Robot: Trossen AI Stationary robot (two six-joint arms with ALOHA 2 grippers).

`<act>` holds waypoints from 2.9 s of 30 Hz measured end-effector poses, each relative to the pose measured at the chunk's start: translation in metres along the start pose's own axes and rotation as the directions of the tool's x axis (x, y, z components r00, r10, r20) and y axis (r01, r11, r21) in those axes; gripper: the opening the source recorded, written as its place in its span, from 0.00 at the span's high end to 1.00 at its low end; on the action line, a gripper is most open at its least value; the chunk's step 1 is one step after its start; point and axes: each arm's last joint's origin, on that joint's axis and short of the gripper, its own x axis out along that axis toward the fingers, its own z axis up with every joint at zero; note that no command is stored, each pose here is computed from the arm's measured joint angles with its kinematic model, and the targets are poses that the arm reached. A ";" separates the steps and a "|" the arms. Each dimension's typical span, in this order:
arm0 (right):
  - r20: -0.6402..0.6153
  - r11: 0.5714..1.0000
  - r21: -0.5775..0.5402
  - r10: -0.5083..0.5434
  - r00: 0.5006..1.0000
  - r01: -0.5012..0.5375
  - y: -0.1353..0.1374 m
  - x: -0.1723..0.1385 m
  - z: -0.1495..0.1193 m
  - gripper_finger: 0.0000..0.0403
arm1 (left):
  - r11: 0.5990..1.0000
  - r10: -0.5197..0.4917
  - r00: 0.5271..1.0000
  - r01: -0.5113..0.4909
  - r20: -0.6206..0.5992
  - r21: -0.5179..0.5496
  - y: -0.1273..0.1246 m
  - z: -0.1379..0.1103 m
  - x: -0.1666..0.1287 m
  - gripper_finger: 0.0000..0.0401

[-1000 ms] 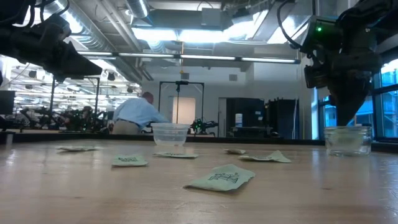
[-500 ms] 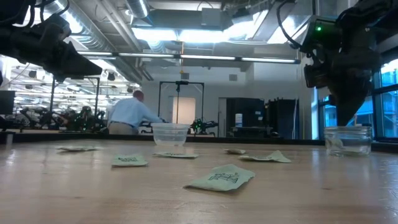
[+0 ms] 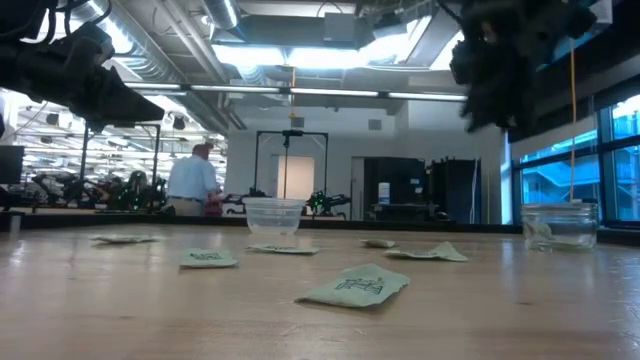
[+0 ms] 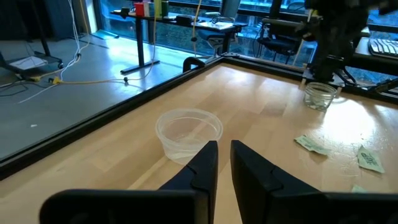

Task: Pick and place Stevia / Truvia into bins
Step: Put the stevia packet into the transparent container

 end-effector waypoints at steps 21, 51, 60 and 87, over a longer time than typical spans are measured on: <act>-0.055 0.952 0.029 -0.302 0.952 0.304 0.085 0.057 0.005 0.70 | 1.000 -0.003 1.000 0.003 -0.001 0.000 0.000 0.000 0.000 0.91; -0.280 0.897 -0.018 -0.429 0.859 0.442 0.102 0.169 -0.050 0.70 | 0.997 -0.082 0.996 0.082 -0.019 -0.001 -0.002 -0.001 0.000 0.90; -0.281 0.896 -0.022 -0.431 0.857 0.444 0.101 0.172 -0.051 0.70 | 0.997 -0.081 0.996 0.081 -0.023 0.002 -0.002 -0.001 0.000 0.91; -0.368 0.896 -0.049 -0.427 0.826 0.441 0.094 0.189 -0.059 0.85 | 0.997 -0.072 0.996 0.073 -0.061 0.019 -0.001 -0.005 0.000 0.91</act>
